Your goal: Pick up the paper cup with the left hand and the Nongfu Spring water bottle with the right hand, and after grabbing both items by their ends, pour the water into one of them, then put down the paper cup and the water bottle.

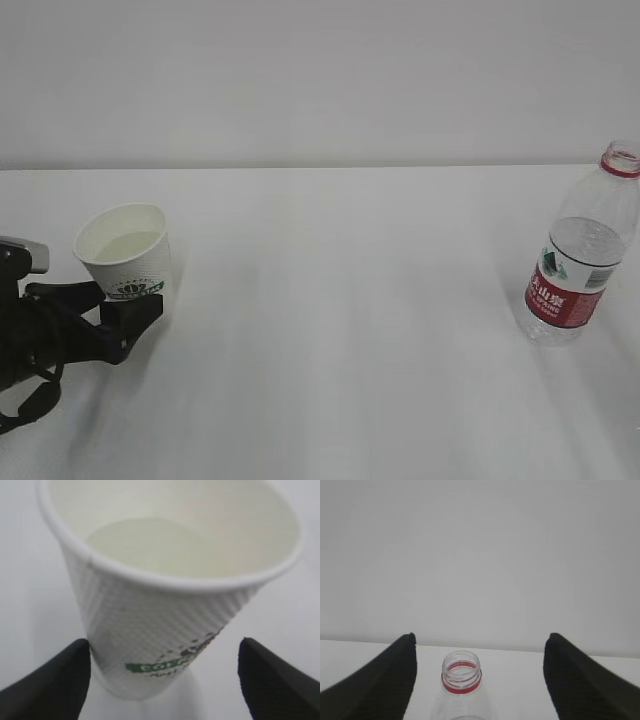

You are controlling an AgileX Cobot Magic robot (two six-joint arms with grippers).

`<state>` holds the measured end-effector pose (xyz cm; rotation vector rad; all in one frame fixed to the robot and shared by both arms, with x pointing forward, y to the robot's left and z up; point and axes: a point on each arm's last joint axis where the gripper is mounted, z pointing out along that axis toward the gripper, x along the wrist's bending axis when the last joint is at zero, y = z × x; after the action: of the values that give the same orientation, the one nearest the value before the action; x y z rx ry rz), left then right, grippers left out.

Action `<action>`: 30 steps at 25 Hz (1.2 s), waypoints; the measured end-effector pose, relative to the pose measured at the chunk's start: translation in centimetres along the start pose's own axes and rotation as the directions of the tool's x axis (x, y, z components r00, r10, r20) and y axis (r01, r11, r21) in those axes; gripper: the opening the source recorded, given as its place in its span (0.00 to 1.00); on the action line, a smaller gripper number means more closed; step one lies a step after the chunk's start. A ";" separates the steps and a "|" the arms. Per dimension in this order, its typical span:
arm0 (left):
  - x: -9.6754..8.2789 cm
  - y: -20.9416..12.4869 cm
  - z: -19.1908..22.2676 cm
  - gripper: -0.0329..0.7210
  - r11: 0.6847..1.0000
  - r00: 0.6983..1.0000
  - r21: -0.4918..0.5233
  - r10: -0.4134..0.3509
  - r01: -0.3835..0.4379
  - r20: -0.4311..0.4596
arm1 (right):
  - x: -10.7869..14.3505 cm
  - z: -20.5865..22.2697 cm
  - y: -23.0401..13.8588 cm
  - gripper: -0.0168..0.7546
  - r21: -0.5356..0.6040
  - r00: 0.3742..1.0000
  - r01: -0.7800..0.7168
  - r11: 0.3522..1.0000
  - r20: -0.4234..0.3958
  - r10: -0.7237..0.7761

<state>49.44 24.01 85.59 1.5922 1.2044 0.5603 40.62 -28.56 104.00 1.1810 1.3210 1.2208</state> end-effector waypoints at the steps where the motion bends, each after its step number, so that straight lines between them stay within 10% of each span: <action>1: -0.1 0.1 -0.2 0.96 1.000 1.000 -0.003 0.001 -0.001 0.000 | 0.0 0.0 0.0 0.79 0.000 1.000 0.000 1.000 0.000 0.000; 30: -2.0 -0.2 -6.0 0.82 1.000 1.000 0.012 -0.018 0.018 -0.017 | 0.0 0.0 0.3 0.79 -0.028 1.000 0.000 1.000 0.000 0.000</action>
<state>43.66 24.82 88.05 1.5881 1.2352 0.5569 40.63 -28.56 104.25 1.1614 1.2996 1.2353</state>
